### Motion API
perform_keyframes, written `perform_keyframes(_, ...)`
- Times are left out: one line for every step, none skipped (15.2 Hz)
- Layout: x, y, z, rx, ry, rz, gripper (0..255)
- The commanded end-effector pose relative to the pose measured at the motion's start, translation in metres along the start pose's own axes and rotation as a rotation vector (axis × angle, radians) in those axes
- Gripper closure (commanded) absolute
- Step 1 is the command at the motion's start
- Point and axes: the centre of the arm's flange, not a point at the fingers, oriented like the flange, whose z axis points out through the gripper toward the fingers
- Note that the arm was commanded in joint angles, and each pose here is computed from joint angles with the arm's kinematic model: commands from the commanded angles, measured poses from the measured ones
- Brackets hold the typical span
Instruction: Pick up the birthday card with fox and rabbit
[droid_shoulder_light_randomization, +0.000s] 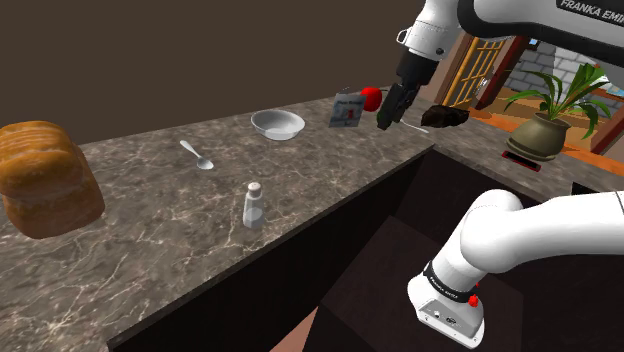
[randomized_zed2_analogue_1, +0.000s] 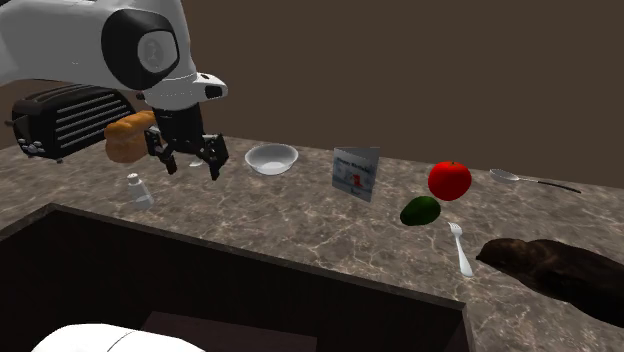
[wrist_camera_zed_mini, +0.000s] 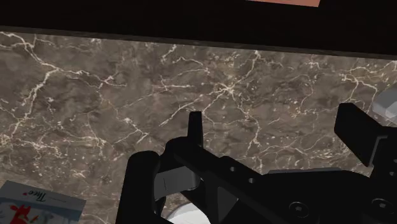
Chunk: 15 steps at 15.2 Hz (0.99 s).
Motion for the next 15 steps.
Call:
perform_keyframes(0.0,0.0,0.0,0.0,0.0,0.0,0)
perform_keyframes(0.01,0.009,0.002,-0.004,-0.003,0.0,0)
perform_keyframes(0.019,0.017,0.004,-0.007,-0.005,0.001,0)
perform_keyframes(0.029,0.026,0.007,-0.011,-0.008,0.001,0)
perform_keyframes(0.039,0.034,0.009,-0.014,-0.01,0.002,0)
perform_keyframes(0.048,0.043,0.011,-0.018,-0.013,0.002,0)
perform_keyframes(0.058,0.052,0.013,-0.021,-0.015,0.003,0)
perform_keyframes(0.068,0.06,0.015,-0.025,-0.018,0.003,0)
perform_keyframes(0.077,0.069,0.017,-0.028,-0.02,0.004,0)
perform_keyframes(0.087,0.078,0.02,-0.032,-0.023,0.004,0)
perform_keyframes(0.096,0.086,0.022,-0.035,-0.025,0.004,0)
perform_keyframes(0.106,0.095,0.024,-0.039,-0.028,0.005,0)
perform_keyframes(0.116,0.104,0.026,-0.042,-0.03,0.005,0)
perform_keyframes(0.125,0.112,0.028,-0.046,-0.033,0.006,0)
perform_keyframes(0.135,0.121,0.03,-0.049,-0.036,0.006,0)
